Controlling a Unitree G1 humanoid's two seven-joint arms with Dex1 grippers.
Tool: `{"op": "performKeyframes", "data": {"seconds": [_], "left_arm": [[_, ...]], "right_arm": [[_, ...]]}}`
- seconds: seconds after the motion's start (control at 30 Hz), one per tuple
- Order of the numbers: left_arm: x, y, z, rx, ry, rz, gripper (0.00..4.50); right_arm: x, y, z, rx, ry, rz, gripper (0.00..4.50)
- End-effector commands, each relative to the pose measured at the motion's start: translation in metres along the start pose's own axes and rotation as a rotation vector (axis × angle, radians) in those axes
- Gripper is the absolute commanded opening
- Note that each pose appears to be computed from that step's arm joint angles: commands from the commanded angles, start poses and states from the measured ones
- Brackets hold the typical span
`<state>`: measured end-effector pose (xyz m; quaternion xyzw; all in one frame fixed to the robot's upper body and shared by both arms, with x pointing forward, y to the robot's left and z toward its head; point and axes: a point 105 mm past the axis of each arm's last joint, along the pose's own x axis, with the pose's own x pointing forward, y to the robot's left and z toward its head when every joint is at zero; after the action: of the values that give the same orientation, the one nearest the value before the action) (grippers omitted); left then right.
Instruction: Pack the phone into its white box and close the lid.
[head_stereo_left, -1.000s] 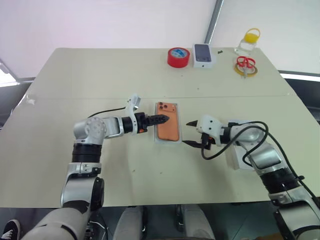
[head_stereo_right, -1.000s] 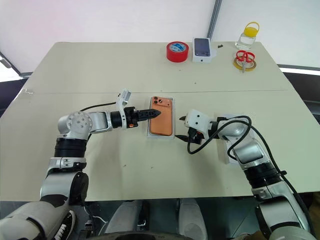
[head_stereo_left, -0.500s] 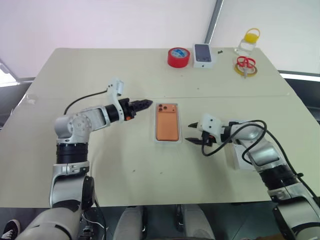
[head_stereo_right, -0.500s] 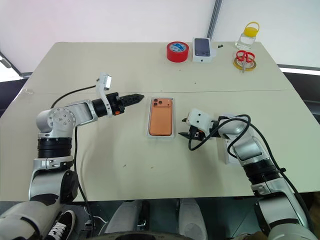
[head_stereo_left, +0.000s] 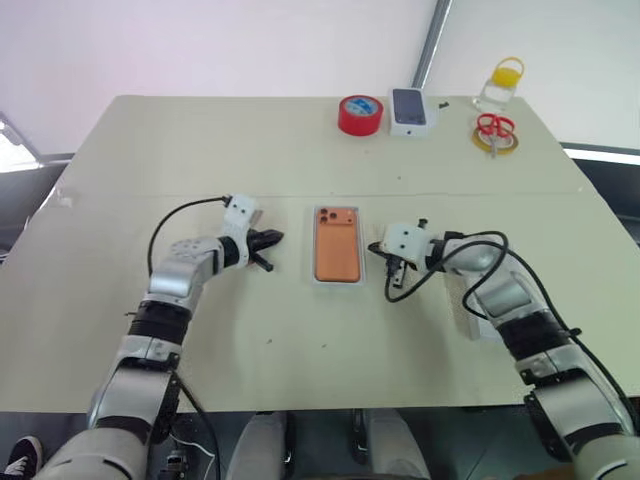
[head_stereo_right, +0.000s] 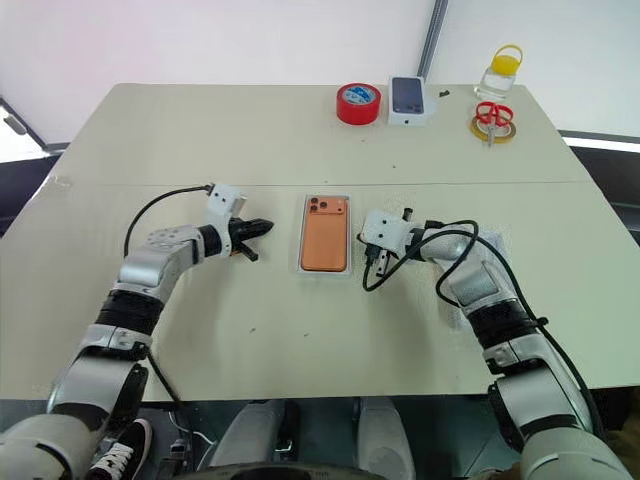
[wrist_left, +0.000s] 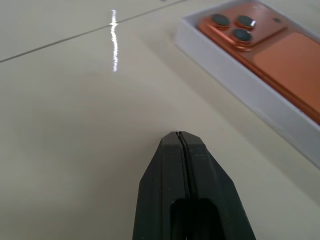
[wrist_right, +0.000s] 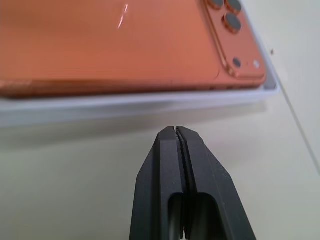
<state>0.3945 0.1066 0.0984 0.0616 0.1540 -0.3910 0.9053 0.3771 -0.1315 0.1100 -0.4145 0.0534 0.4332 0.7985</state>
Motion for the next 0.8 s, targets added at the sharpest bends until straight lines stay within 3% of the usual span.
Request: {"op": "performKeyframes", "data": {"seconds": [0.03, 0.2, 0.53, 0.7, 0.8], "left_arm": [[0.021, -0.038, -0.01, 0.033, 0.075, -0.156, 0.0], [0.032, -0.09, -0.004, 0.025, 0.098, -0.383, 0.0], [0.038, -0.153, 0.019, 0.035, 0.035, -0.584, 0.0], [0.031, -0.172, 0.018, 0.039, 0.029, -0.674, 0.0], [0.037, -0.163, 0.015, 0.068, 0.049, -0.62, 0.0]], "right_arm": [[-0.004, -0.007, 0.01, -0.033, -0.03, -0.011, 0.03], [-0.016, 0.003, 0.002, -0.019, -0.01, 0.042, 0.03], [-0.071, 0.04, -0.017, 0.086, 0.07, 0.174, 0.03], [-0.087, 0.041, -0.027, 0.108, 0.126, 0.161, 0.03], [-0.096, 0.046, -0.031, 0.139, 0.146, 0.176, 0.03]]}}
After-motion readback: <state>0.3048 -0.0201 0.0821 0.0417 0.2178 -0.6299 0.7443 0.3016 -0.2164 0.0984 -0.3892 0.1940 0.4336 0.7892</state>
